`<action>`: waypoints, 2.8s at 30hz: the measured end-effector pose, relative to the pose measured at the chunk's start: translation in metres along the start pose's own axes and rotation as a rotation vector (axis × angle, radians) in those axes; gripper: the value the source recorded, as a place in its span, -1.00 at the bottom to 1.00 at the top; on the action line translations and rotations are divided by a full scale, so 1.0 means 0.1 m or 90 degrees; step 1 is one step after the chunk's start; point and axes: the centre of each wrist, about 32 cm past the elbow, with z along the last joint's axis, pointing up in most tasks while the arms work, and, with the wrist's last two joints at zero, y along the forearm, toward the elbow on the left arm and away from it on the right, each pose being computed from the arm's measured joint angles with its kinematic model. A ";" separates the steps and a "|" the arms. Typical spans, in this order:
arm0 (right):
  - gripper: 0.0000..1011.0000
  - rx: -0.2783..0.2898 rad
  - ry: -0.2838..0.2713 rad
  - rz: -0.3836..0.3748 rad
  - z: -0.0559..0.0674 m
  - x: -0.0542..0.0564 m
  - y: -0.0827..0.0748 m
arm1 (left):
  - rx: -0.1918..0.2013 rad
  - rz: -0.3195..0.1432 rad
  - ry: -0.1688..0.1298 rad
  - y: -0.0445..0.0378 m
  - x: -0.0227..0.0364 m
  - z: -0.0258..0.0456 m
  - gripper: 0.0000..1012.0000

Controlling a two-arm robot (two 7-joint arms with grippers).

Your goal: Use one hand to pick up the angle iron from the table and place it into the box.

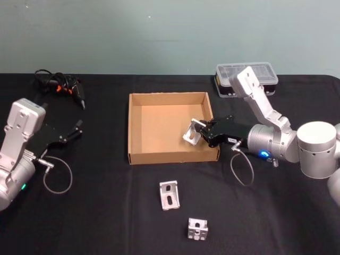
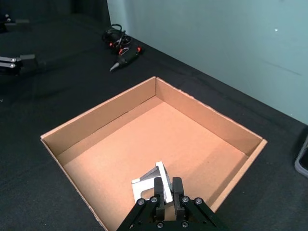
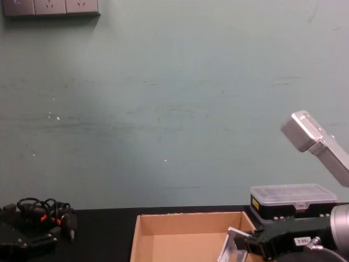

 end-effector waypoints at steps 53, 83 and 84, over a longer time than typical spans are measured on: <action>0.98 -0.072 -0.088 0.247 0.49 -0.72 -1.21 | 0.000 0.000 0.000 0.000 0.000 0.000 1.00; 0.98 -0.195 -0.107 0.314 0.24 -0.81 -0.92 | 0.000 0.000 0.000 0.000 0.000 0.000 1.00; 0.98 -0.196 -0.108 0.315 0.23 -0.81 -0.91 | 0.000 0.000 0.000 0.000 0.000 0.000 1.00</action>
